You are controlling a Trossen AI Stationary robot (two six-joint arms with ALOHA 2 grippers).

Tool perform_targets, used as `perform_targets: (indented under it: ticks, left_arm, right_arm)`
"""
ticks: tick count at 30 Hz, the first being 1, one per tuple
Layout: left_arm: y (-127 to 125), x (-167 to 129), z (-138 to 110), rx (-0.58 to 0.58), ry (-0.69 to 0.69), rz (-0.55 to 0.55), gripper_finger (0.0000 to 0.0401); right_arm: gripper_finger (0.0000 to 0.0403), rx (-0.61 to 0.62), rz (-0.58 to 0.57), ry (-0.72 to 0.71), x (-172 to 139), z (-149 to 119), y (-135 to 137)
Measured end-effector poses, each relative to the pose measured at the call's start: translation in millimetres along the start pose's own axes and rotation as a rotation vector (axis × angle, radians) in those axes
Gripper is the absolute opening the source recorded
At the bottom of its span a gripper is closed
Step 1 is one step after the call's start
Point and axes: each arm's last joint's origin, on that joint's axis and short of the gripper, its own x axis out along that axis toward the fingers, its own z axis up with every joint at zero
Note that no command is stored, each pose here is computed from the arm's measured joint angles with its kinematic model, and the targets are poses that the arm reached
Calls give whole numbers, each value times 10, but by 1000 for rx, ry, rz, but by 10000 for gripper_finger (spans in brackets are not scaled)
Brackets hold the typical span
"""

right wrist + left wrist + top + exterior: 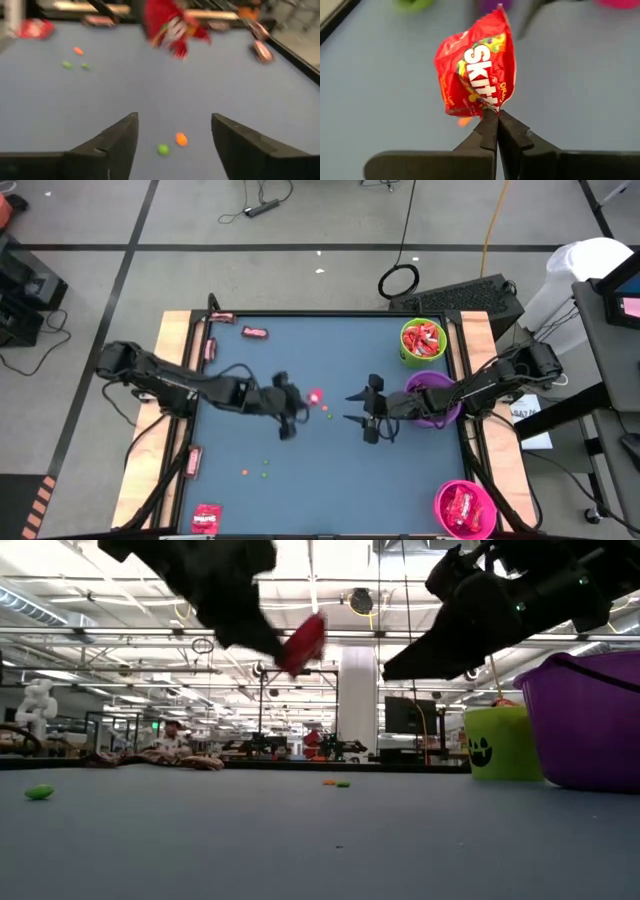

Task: Organize candy in baskets
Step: Put the red candy pack into the pink bucket

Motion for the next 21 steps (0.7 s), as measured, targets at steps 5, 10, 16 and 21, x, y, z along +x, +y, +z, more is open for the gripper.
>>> perform_targets:
  ticks: [5, 10, 16, 21]
  left_arm:
    - [-311, 170, 36, 133, -152, -118, 8]
    - [-475, 398, -16, 173, -240, -148, 8]
    - [-507, 583, -87, 187, -266, -129, 8]
    - [-526, 627, -134, 208, -260, -74, 8]
  right_arm:
    - [266, -34, 88, -102, -8, 104, 35]
    - [271, -56, 151, -152, -16, 153, 55]
    - [261, -99, 286, -159, -25, 154, 93]
    - [237, -104, 329, -162, -30, 156, 105]
